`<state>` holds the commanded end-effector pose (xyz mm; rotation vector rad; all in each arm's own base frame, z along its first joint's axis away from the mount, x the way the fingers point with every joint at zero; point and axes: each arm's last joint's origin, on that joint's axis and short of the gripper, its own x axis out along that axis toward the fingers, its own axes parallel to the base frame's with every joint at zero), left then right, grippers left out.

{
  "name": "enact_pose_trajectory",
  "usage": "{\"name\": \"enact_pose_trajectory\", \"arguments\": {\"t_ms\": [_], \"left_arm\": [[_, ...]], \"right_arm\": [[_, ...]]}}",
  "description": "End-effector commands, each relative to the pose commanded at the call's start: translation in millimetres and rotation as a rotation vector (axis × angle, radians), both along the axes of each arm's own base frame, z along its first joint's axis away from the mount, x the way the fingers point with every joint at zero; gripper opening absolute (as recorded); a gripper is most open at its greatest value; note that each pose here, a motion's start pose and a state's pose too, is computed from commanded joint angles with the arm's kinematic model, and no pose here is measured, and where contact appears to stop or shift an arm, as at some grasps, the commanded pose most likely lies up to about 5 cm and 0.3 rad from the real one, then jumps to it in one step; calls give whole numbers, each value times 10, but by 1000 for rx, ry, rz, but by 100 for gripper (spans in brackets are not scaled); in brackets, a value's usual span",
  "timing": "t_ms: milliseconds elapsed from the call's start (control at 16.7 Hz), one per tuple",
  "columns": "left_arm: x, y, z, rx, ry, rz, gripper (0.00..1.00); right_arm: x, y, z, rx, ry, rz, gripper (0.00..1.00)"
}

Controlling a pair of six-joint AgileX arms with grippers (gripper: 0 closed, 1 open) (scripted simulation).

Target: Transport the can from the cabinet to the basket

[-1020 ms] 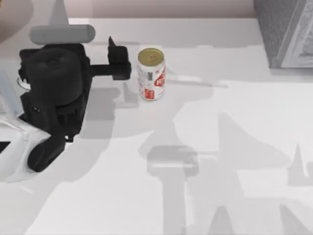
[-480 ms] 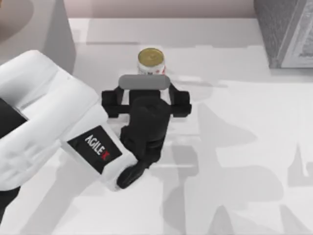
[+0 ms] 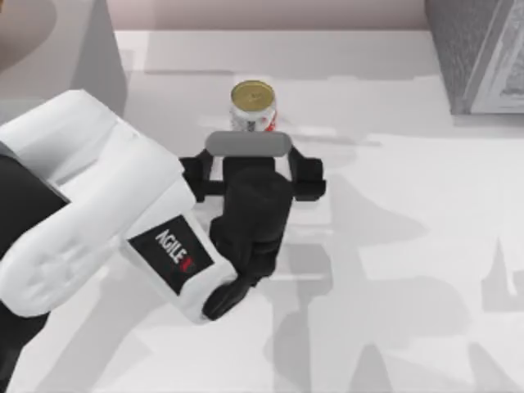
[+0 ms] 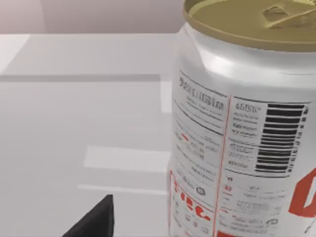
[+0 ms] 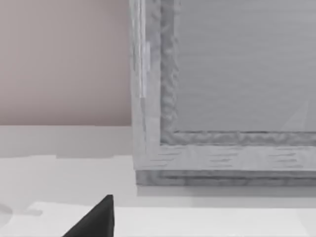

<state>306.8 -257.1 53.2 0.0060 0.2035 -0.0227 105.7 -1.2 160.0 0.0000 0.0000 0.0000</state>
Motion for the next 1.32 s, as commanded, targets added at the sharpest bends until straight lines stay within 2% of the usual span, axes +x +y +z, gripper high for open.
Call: {"name": "enact_pose_trajectory", "arguments": {"t_ms": [540,900,1320], "left_arm": [[607,-40,-119,-3,-3,-2,100],[674,-36,-135,-3,-3,-2,100],[674,-36,-135,-3,-3,-2,47]], "right_arm": [[0,0,0,0,0,0,100],[0,0,0,0,0,0,100],[0,0,0,0,0,0,100]]}}
